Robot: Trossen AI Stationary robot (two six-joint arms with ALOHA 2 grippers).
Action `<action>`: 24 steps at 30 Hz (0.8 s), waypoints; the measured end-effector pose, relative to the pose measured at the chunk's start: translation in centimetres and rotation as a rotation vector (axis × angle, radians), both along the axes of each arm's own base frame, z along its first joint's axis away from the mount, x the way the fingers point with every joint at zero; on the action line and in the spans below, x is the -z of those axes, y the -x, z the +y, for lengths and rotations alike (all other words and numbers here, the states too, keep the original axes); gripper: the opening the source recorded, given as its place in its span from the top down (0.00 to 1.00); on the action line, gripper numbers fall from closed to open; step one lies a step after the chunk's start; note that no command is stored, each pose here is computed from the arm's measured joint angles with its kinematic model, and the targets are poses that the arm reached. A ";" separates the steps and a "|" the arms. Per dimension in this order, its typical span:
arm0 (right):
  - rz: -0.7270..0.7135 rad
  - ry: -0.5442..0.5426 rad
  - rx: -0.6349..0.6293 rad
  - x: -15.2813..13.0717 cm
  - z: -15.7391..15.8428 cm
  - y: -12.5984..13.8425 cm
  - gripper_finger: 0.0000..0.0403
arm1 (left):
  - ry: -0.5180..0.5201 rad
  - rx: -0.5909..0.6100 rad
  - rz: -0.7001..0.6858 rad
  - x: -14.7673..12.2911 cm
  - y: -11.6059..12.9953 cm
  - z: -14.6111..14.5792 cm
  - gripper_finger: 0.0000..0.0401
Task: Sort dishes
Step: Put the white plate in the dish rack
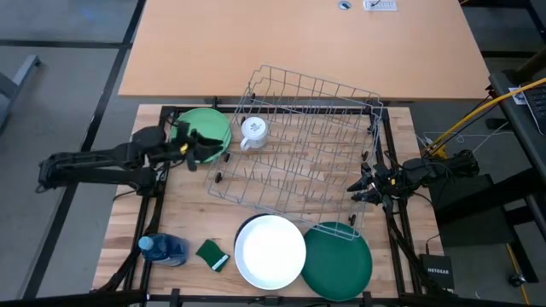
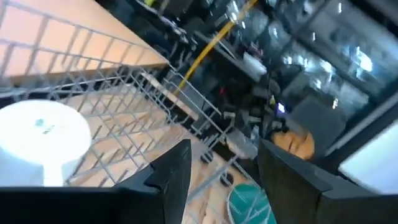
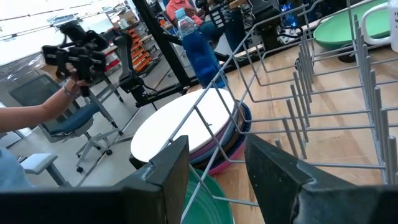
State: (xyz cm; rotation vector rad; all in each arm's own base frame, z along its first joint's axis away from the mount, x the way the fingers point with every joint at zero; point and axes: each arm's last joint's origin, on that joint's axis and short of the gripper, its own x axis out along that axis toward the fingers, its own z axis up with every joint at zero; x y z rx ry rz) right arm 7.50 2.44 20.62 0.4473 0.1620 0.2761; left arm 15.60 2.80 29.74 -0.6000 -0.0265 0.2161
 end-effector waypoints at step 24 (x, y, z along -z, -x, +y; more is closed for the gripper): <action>-0.027 -0.055 0.003 -0.4 0.0 0.0 0.60 | -0.195 0.561 0.257 -2.3 -12.6 -10.6 0.56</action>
